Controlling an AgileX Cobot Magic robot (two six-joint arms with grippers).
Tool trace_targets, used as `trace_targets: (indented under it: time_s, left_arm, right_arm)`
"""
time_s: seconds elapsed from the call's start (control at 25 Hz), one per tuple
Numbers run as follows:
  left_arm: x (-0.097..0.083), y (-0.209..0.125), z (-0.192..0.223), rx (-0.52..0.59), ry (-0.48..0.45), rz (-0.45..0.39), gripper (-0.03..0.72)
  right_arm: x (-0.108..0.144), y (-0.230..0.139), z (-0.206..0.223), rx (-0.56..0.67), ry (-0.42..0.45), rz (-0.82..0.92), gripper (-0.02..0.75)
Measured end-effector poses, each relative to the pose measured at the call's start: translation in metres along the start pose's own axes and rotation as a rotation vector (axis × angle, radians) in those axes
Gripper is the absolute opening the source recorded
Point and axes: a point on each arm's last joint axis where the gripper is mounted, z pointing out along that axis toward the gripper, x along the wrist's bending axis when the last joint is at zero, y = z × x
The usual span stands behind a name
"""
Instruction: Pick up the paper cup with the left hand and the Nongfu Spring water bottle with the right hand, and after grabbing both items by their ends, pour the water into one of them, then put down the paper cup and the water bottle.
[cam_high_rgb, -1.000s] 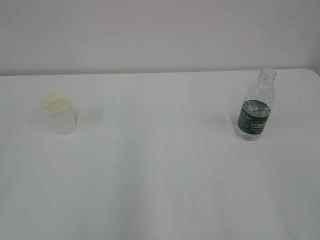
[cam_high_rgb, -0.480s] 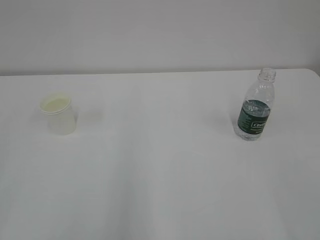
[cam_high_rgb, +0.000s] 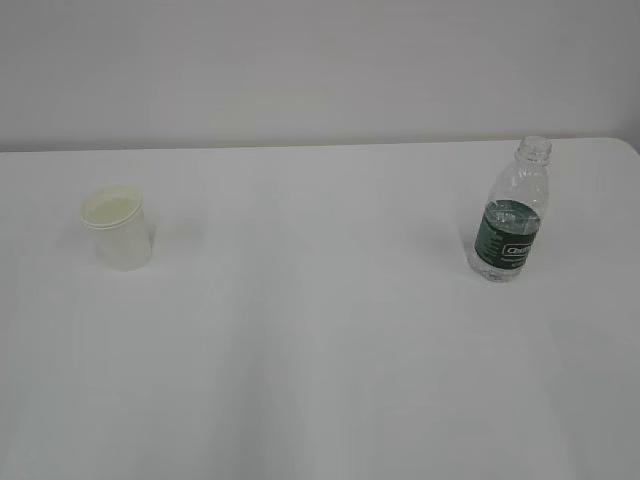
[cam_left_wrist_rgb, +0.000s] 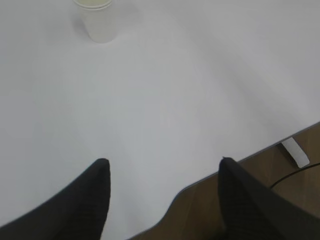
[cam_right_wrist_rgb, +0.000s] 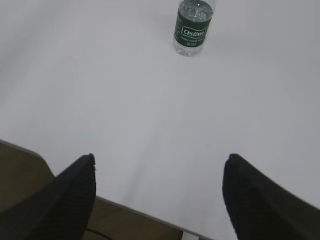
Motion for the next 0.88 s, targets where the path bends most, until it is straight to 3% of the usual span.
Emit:
trace_targets:
  time_s: [0.24, 0.52, 0.88]
  left_arm:
    - [0.0, -0.001, -0.002, -0.014, -0.002, 0.0, 0.477]
    - [-0.001, -0.015, -0.02, -0.155, -0.003, 0.006, 0.472]
    - [-0.001, -0.015, -0.02, -0.156, -0.003, 0.006, 0.452]
  right_arm:
    - [0.002, -0.008, -0.009, -0.077, -0.016, 0.001, 0.591]
    - [0.002, -0.008, -0.008, -0.077, -0.015, 0.002, 0.591]
    - [0.001, -0.008, -0.008, -0.076, -0.021, 0.0, 0.591]
